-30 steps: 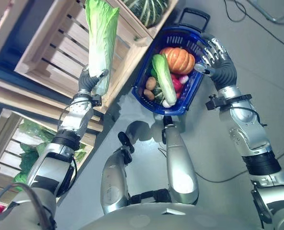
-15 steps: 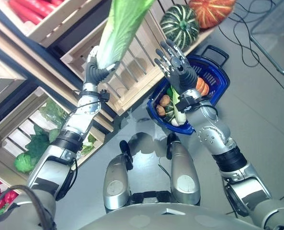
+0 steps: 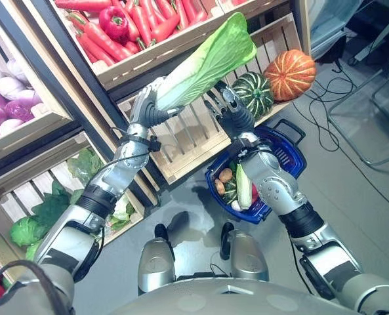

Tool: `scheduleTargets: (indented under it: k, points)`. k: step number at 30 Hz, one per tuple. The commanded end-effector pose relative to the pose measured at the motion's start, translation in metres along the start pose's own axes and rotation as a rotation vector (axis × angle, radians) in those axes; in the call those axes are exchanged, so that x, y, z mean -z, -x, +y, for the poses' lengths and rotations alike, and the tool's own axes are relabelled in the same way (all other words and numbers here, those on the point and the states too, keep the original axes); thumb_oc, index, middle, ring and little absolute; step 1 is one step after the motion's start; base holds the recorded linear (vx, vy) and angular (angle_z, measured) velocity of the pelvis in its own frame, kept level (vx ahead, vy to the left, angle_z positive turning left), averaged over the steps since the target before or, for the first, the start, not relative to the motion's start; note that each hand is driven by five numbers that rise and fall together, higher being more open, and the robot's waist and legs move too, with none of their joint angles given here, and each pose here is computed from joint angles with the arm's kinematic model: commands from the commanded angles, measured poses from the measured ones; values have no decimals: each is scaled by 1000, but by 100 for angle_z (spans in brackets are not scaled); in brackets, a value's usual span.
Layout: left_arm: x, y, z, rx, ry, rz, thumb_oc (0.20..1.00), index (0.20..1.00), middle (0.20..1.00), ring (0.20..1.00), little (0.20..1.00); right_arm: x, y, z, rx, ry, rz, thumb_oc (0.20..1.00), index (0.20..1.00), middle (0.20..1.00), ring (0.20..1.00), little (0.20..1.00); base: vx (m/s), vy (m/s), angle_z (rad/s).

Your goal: Pick up fruits and vegetables into the basket

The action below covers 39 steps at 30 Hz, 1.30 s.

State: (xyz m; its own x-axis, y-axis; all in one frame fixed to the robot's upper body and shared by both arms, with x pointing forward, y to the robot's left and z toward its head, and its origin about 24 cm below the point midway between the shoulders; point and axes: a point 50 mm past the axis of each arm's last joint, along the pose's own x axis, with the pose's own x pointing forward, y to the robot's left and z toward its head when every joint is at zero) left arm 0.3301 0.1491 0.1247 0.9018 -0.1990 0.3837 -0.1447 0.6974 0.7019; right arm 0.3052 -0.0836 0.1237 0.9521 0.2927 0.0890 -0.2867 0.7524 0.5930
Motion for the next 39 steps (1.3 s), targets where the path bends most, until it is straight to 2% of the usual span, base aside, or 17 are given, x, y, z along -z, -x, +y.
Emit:
scheduleTargets:
  k: [1,12,29,36,39]
  points:
    - [-43,6,-16,73,-44,-232,200,200,200,200,200,7,-1,28,-65,-88,-4,1000,1000,1000,1000,1000,0,0,0]
    - [-54,7,-28,109,-317,-312,200,200,200,200,200,9,-7,23,39,-84,19,1000,1000,1000,1000,1000,0,0,0]
    - [-71,14,-66,217,-536,-442,200,200,200,200,200,17,-17,45,-12,-252,110,1000,1000,1000,1000,1000,-1,-6,0]
    - [-77,15,-78,258,-510,-455,200,200,200,200,200,21,-21,58,-24,-349,152,1000,1000,1000,1000,1000,-4,-2,1]
    - [-72,16,-85,339,-377,-357,200,200,200,200,200,20,-25,68,-39,-313,131,1000,1000,1000,1000,1000,0,0,0]
